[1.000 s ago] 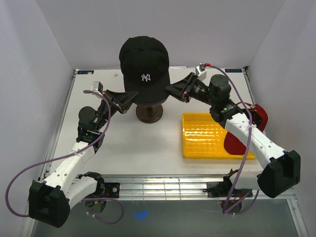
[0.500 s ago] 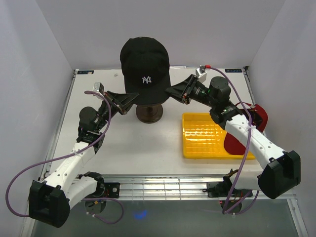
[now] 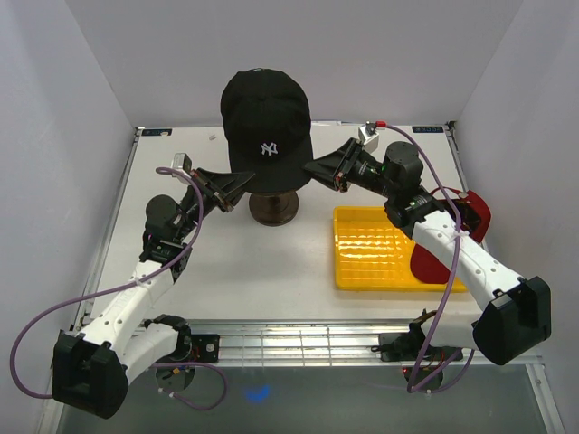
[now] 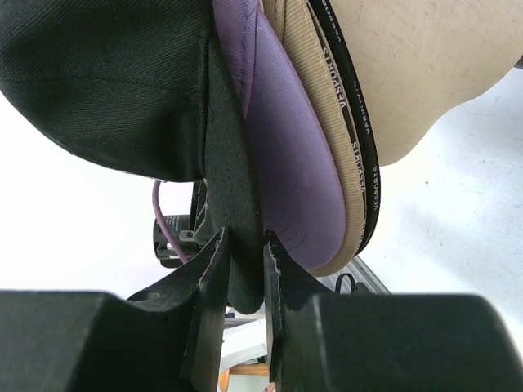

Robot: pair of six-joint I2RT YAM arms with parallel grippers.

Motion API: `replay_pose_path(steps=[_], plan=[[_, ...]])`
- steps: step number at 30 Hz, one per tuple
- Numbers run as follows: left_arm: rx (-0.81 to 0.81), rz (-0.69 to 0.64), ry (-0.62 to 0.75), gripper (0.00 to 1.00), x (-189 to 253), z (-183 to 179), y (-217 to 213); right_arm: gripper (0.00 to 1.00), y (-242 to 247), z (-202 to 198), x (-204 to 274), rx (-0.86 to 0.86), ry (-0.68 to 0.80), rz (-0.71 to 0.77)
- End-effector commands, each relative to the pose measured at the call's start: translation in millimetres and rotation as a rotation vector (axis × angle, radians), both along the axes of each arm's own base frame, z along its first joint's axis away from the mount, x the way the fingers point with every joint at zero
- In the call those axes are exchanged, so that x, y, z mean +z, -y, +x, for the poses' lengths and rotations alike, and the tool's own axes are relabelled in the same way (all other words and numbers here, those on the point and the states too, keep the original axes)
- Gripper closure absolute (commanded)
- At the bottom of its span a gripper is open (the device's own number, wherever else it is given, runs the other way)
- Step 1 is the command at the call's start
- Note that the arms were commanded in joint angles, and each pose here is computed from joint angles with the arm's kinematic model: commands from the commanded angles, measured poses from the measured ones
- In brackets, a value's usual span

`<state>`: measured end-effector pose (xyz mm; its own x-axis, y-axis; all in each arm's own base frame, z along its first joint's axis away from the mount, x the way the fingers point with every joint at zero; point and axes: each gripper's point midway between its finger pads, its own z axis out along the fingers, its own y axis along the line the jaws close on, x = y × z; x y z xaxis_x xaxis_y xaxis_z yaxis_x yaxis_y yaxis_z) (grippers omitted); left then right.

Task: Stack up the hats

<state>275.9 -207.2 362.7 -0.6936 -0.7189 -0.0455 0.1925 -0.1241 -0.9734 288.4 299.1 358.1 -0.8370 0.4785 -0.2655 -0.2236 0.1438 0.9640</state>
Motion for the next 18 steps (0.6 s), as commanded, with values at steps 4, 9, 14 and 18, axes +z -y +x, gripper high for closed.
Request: replay_pose_path(steps=[4,9,14,18], plan=[[-0.106,0.080,-0.127,0.82,-36.0,-15.1,10.2,0.80,17.4,23.7,-0.8,-0.116,0.029,-0.036],[-0.098,0.095,-0.103,0.67,-24.8,-13.8,9.1,0.80,17.9,25.3,5.3,-0.124,0.036,-0.043],[-0.090,0.100,-0.098,0.56,-21.8,-14.4,6.6,0.80,18.1,26.8,7.8,-0.130,0.036,-0.044],[-0.080,0.106,-0.084,0.51,-16.9,-15.9,4.0,0.80,18.1,27.9,7.5,-0.133,0.032,-0.046]])
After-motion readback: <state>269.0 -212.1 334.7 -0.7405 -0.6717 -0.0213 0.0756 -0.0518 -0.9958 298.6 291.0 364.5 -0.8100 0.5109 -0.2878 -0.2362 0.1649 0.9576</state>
